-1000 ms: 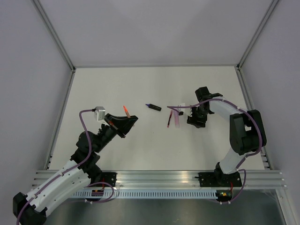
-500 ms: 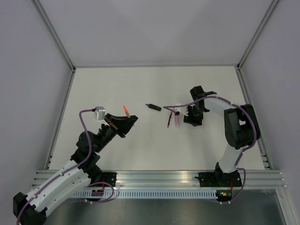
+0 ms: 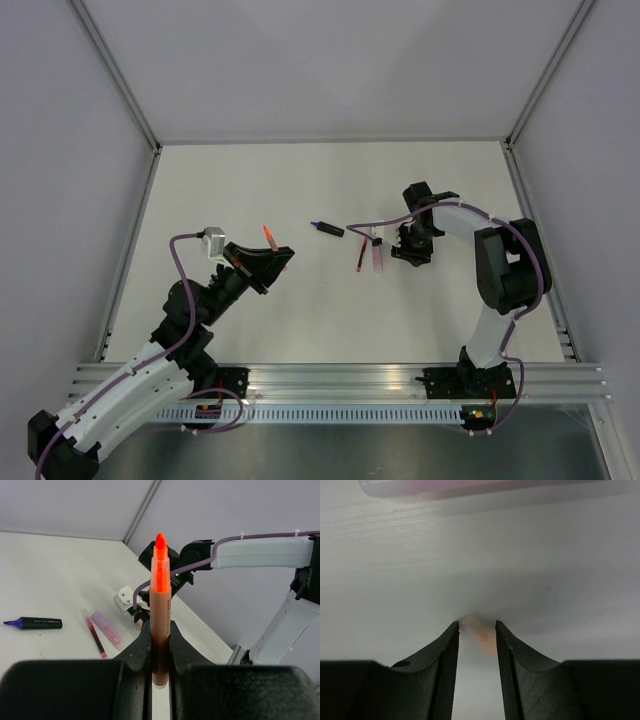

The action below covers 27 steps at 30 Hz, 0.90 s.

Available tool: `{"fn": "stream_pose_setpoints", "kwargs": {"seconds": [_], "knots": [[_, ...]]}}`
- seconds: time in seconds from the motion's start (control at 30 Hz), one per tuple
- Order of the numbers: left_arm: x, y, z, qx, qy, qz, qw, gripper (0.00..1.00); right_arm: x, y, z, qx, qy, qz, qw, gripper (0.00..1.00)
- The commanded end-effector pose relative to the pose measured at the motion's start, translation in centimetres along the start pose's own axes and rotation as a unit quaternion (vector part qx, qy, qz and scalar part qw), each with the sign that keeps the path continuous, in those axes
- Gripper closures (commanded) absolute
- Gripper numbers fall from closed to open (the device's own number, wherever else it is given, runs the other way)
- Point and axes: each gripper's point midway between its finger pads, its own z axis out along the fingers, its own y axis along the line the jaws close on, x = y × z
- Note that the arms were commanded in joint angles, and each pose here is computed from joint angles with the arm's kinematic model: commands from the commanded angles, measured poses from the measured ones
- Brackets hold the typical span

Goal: Insert the pens into the pen caps

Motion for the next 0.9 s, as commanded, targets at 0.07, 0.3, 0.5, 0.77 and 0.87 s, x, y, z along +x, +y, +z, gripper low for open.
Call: {"fn": "stream_pose_setpoints", "kwargs": {"seconds": [0.07, 0.3, 0.5, 0.77, 0.87], "knots": [[-0.1, 0.4, 0.0, -0.006, -0.006, 0.014, 1.000, 0.97, 2.1, 0.9, 2.1, -0.029, 0.036, -0.003, 0.999, 0.65], [-0.2, 0.4, 0.0, -0.007, -0.008, 0.014, 1.000, 0.97, 3.1, 0.5, 2.3, -0.019, 0.050, 0.016, 0.998, 0.93], [-0.1, 0.5, 0.0, -0.008, -0.007, 0.014, 1.000, 0.97, 1.9, -1.0, 2.2, 0.008, 0.025, 0.052, 0.998, 1.00], [0.2, 0.6, 0.1, -0.009, -0.001, 0.020, 1.000, 0.97, -3.1, -6.2, -1.1, 0.098, -0.078, 0.179, 0.976, 1.00], [0.4, 0.9, 0.4, -0.013, 0.006, 0.027, 1.000, 0.97, -5.1, -6.8, -2.3, 0.095, -0.119, 0.244, 0.958, 1.00]]}}
